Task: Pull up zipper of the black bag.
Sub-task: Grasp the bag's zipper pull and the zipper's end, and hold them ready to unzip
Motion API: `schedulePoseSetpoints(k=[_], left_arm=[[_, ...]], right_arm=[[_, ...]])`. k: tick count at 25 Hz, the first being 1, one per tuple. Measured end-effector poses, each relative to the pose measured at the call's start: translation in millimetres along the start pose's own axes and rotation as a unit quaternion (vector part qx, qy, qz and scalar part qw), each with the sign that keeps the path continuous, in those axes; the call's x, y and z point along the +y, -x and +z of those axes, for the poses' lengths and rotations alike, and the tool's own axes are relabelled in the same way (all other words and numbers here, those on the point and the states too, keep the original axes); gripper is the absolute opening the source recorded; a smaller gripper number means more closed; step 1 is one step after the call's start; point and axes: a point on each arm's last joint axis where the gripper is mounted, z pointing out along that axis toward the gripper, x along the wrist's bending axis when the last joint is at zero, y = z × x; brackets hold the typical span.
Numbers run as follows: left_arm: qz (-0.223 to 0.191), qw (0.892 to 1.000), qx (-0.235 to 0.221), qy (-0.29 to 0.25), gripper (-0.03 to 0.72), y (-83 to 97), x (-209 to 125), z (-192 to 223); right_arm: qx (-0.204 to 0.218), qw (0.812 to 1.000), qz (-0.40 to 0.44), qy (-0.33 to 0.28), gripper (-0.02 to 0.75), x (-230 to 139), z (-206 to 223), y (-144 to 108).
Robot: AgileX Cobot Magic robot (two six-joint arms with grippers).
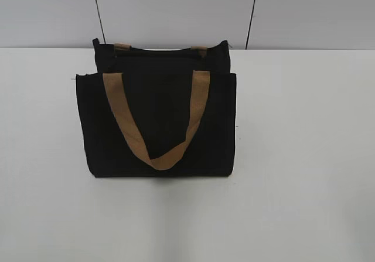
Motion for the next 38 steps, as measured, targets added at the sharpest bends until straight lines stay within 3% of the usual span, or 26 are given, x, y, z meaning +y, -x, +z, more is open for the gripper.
schedulePoseSetpoints(k=[10,12,14,16,18,21,23,28,32,38], left_arm=[[0.000,1.000,0.000,0.002,0.255,0.1,0.6,-0.8],[-0.001,1.000,-0.002,0.010,0.330,0.3,3.5,-4.0],[-0.001,0.999,-0.001,0.044,0.452,0.3,10.8,-6.9],[-0.002,0.995,-0.002,0.097,0.549,0.4,20.5,-8.4],[-0.004,0.985,-0.001,0.170,0.576,0.0,31.4,-7.3],[-0.006,0.962,0.003,0.273,0.532,-1.1,42.1,8.6],[-0.012,0.958,0.002,0.286,0.493,-1.7,40.5,31.6],[-0.030,0.968,0.008,0.249,0.431,-4.2,25.7,97.9],[-0.004,0.974,0.004,0.225,0.387,-3.3,31.8,142.6],[0.037,0.980,-0.095,0.171,0.341,14.7,19.4,213.4]], right_arm=[[0.000,1.000,0.000,0.000,0.594,0.0,0.0,0.0],[0.000,1.000,0.000,0.000,0.594,0.0,0.0,0.0],[0.000,1.000,0.000,0.000,0.594,0.0,0.0,0.0],[0.000,1.000,0.000,0.000,0.594,0.0,0.0,0.0],[0.000,1.000,0.000,0.000,0.594,0.0,0.0,0.0],[0.000,1.000,0.000,0.000,0.594,0.0,0.0,0.0],[0.000,1.000,0.000,0.000,0.594,0.0,0.0,0.0],[0.000,1.000,0.000,0.000,0.594,0.0,0.0,0.0],[0.000,1.000,0.000,0.000,0.594,0.0,0.0,0.0],[0.000,1.000,0.000,0.000,0.594,0.0,0.0,0.0]])
